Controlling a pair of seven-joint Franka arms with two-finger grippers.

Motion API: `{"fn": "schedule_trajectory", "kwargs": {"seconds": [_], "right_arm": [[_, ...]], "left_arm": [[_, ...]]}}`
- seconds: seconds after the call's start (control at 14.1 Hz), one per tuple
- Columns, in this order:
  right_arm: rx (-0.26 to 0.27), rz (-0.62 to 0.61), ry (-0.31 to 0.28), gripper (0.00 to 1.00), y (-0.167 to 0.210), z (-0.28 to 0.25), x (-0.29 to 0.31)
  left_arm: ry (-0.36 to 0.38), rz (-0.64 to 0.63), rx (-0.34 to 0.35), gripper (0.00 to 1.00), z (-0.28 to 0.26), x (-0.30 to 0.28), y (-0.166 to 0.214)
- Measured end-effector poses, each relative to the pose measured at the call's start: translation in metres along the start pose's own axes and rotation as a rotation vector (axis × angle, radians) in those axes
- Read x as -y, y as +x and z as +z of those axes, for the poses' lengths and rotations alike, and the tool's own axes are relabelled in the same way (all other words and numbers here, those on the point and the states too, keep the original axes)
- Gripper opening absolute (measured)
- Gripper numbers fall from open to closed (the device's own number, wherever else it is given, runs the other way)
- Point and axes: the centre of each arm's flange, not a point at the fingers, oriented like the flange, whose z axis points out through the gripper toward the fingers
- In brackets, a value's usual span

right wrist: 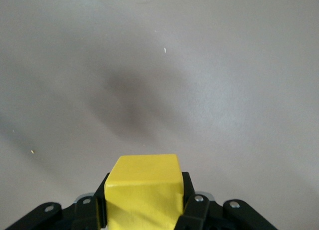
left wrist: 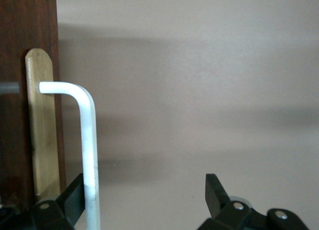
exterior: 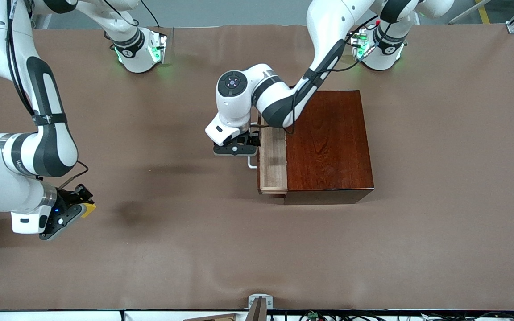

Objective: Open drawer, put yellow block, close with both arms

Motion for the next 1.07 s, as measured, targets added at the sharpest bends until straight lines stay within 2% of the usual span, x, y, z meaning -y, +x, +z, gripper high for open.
{"fn": "schedule_trajectory", "kwargs": {"seconds": [0.28,0.57,1.07], "right_arm": [[-0.019,-0.129,-0.026,0.56,0.002,-0.003,-0.003],[-0.024,-0.173,-0.03,0.56,0.005,-0.004,-0.001],[-0.024,-0.21,-0.029,0.56,0.007,-0.004,0.001]], "left_arm": [[-0.048,0.006,-0.016,1.0,-0.001,-0.009,-0.004],[-0.116,-0.02,-0.016,1.0,-0.005,-0.016,-0.003],[-0.177,-0.039,-0.033,1.0,-0.011,-0.021,-0.001]]}}
